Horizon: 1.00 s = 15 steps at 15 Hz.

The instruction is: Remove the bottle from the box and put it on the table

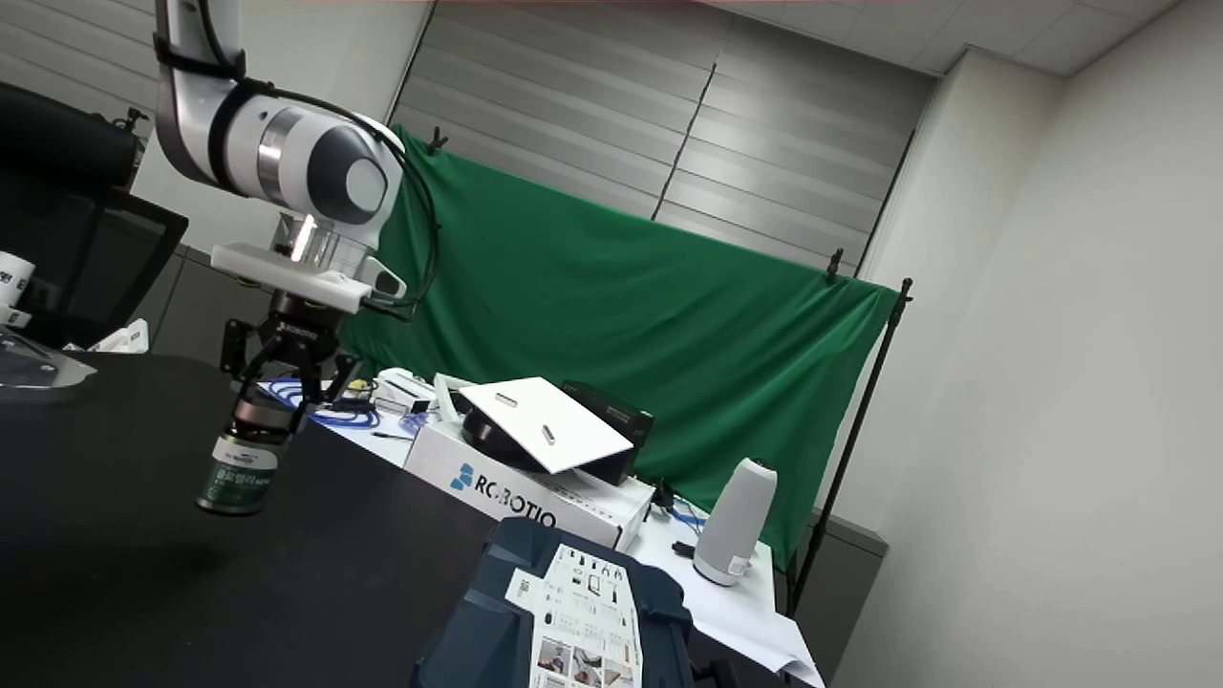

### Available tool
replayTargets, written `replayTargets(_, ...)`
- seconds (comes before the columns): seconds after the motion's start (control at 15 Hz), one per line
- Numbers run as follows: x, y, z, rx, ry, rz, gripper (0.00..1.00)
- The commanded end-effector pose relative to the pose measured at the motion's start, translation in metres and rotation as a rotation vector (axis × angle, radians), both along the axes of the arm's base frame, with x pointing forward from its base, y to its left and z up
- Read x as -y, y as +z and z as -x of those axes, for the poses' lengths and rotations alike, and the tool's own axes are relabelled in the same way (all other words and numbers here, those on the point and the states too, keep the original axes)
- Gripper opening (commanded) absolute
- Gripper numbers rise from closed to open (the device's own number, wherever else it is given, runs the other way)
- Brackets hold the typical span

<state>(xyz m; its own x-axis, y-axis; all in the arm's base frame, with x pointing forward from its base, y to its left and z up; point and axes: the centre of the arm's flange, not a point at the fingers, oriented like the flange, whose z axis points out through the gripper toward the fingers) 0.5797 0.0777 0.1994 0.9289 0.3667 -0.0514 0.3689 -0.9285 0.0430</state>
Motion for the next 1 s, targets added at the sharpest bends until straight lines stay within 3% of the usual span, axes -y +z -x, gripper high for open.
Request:
replayTargets(0.0,0.004,-0.0017,0.0026,0.026,-0.037,0.01,0.35)
replayTargets(0.33,0.0049,-0.0023,0.0058,0.008,-0.093,0.023,0.35)
replayTargets(0.4,0.0046,-0.0049,0.0013,0.01,-0.05,0.001,0.35)
replayTargets(0.47,0.0047,-0.0056,0.0017,0.008,-0.05,0.002,0.6)
replayTargets(0.93,0.0039,-0.0058,0.0018,0.008,-0.047,0.001,0.6)
